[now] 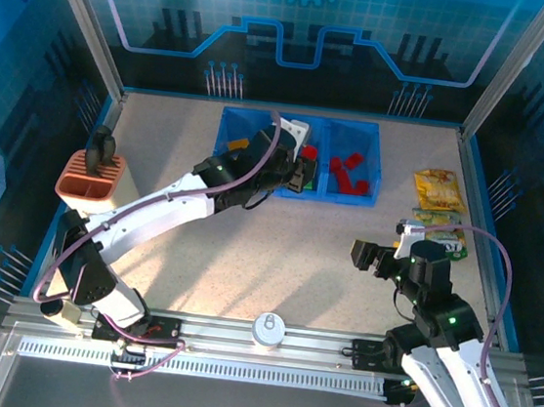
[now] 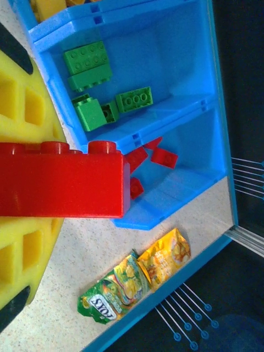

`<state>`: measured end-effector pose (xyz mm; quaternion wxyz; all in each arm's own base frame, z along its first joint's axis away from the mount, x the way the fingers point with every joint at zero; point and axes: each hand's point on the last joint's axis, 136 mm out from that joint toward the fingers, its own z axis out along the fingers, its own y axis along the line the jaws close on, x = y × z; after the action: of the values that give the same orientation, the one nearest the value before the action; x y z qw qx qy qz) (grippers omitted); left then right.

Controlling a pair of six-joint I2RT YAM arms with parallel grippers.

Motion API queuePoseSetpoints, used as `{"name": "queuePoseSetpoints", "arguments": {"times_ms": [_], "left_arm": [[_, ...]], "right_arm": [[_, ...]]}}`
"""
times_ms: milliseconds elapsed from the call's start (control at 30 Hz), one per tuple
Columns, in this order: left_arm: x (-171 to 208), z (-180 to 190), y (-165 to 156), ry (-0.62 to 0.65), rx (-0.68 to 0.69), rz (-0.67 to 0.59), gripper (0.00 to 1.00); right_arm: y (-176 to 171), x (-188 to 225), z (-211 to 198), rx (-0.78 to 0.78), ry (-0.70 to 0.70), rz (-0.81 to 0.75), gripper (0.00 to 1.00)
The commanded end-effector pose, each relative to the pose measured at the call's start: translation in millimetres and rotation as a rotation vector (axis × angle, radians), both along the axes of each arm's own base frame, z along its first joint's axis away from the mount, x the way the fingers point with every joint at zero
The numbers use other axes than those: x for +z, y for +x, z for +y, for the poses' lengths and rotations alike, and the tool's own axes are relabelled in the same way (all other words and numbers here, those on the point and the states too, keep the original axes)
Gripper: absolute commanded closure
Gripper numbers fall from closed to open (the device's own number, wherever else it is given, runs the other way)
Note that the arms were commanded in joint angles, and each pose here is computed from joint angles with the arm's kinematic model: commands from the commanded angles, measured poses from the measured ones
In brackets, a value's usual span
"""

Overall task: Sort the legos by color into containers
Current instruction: Place the lego in the container.

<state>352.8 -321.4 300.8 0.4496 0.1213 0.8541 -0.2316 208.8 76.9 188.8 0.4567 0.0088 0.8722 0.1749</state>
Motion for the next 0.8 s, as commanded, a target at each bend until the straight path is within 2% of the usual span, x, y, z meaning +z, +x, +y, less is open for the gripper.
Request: {"name": "queuePoseSetpoints", "arguments": {"times_ms": [0,767], "left_arm": [[19,-12,4,-0.025,-0.036,-0.050,0.88],[4,-53,44,0.032,-0.060,-0.050,0.89]], "right_arm": [[-2,19,8,0.052,0.015,-0.066,0.00],[-2,17,4,0.045,-0.010,-0.093,0.00]]}}
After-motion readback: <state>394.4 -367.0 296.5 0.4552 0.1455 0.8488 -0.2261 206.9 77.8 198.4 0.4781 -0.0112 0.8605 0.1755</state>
